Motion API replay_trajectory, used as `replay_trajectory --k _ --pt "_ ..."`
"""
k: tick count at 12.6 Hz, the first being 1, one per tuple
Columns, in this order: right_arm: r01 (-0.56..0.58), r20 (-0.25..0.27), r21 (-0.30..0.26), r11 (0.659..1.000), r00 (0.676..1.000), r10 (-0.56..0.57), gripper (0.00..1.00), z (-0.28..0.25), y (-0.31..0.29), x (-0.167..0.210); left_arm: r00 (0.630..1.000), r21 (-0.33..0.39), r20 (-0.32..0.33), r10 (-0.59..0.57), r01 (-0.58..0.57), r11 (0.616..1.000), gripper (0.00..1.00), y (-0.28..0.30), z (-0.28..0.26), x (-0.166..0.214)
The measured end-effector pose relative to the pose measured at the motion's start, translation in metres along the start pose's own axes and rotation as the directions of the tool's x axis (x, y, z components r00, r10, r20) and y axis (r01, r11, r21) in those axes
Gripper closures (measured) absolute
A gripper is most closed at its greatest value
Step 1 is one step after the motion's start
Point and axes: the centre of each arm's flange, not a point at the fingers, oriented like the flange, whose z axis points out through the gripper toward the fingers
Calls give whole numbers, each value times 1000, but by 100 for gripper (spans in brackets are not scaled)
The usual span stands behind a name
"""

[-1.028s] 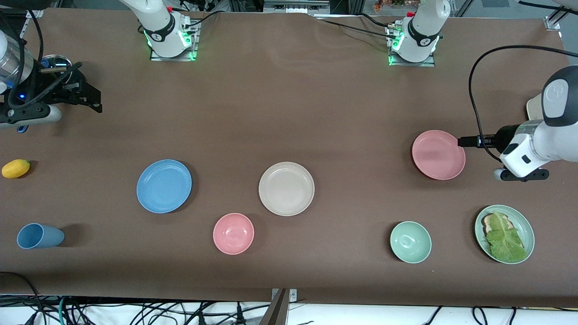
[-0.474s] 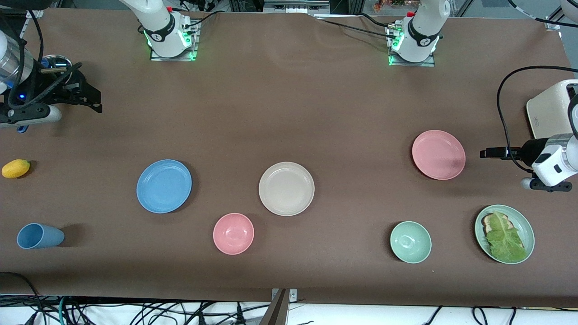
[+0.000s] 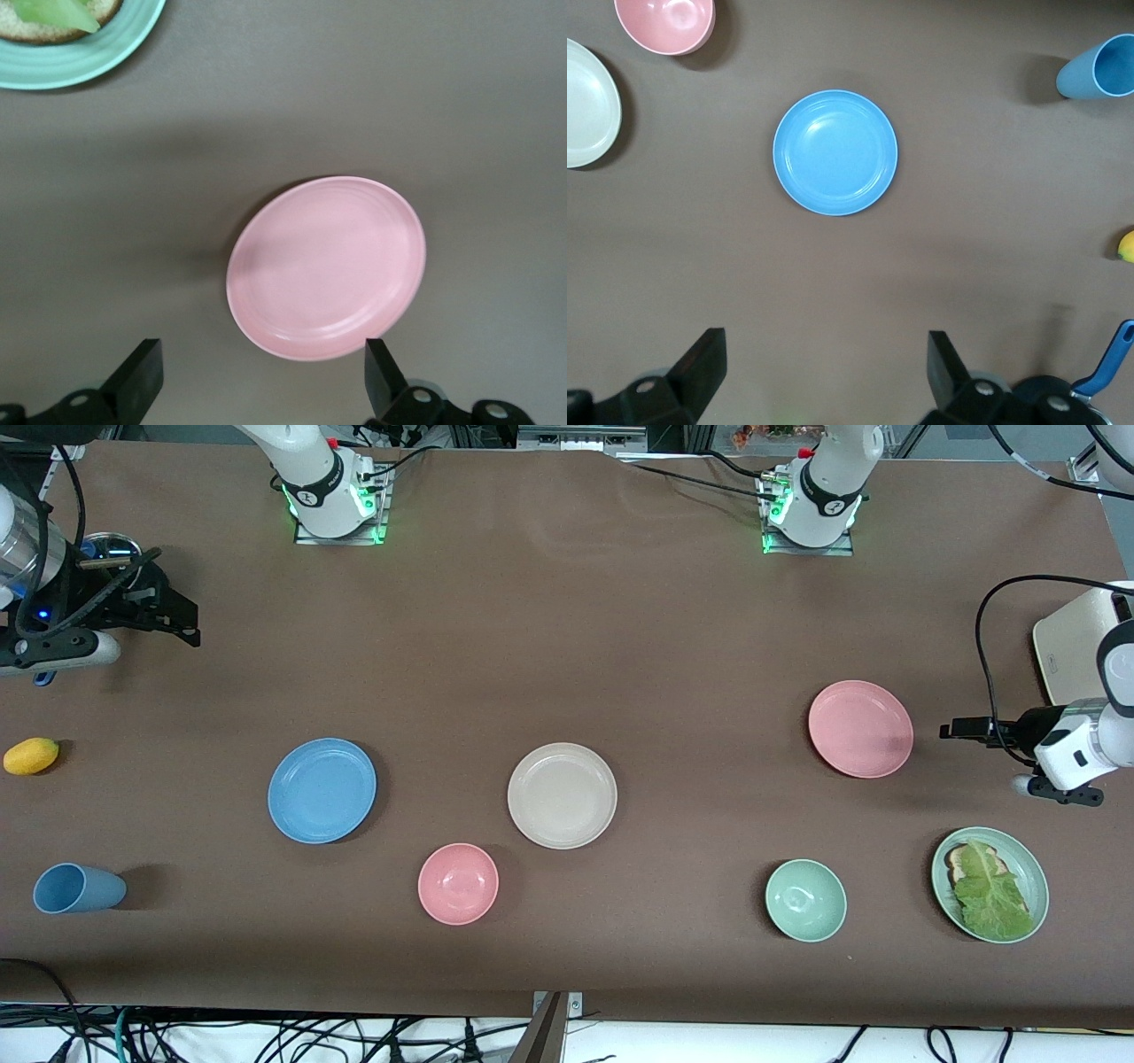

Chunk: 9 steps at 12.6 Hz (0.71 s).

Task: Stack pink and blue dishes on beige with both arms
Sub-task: 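Lower the left gripper to the rim of the pink plate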

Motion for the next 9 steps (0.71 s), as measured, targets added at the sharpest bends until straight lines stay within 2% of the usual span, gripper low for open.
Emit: replay_trajectory --k 2,4,9 --pt "0 0 0 1000 1000 0 0 0 0 0 999 -6 -34 21 -22 1000 0 -16 28 -7" --pt "0 0 0 1000 1000 0 0 0 0 0 996 -46 -85 41 -45 998 0 -34 54 -18" --pt "-1 0 0 1000 1000 1 0 0 0 0 985 -122 -173 14 -36 992 0 -59 103 -45"
